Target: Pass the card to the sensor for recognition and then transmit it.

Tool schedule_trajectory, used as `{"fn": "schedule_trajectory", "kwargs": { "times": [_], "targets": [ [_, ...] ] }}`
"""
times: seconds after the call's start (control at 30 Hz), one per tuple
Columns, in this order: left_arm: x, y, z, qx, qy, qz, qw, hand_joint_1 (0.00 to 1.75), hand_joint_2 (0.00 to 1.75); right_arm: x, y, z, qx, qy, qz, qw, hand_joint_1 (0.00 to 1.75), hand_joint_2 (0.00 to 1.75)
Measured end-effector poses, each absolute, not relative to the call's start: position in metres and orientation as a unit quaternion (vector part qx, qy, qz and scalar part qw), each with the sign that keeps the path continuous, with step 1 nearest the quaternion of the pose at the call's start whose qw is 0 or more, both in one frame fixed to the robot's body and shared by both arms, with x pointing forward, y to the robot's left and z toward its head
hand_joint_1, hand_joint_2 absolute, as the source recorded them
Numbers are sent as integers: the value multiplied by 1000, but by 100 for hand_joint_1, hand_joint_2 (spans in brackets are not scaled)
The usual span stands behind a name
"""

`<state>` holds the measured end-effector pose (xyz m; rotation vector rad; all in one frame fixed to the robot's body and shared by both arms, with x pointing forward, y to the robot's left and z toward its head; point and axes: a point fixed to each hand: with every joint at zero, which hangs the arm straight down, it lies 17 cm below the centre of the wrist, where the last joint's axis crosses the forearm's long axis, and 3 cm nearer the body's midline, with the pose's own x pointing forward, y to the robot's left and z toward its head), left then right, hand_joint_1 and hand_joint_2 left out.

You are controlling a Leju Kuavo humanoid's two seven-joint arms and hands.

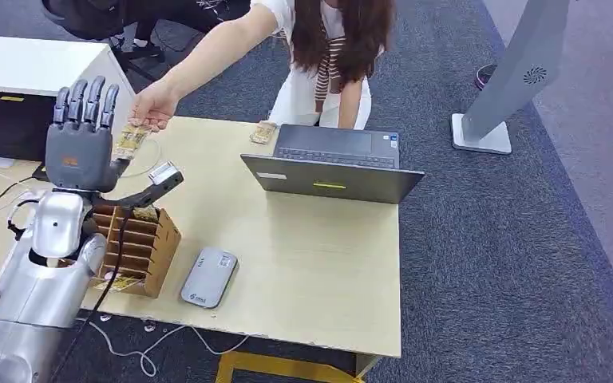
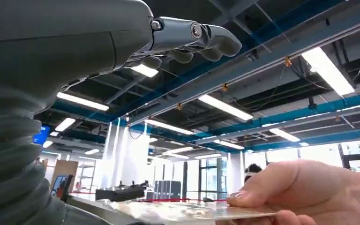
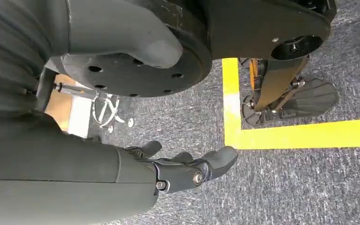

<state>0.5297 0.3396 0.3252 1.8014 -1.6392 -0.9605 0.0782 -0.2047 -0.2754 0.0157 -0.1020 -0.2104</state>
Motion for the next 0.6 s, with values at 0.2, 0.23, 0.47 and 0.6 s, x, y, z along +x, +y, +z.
{"fn": "schedule_trajectory", "kwargs": {
  "times": [0.2,0.23,0.47,0.6],
  "targets": [
    [530,332,321,661,-607,-360,256,0,175,78,-205,-275,8,-51,-105,993,0,175],
    [530,329,321,660,-607,-362,254,0,175,78,-205,-275,7,-51,-105,993,0,175],
    [528,306,308,648,-612,-381,246,175,175,78,-205,-275,7,-50,-105,993,0,175],
    [528,292,299,636,-615,-396,245,175,175,79,-205,-275,7,-51,-103,993,0,175]
  ]
}}
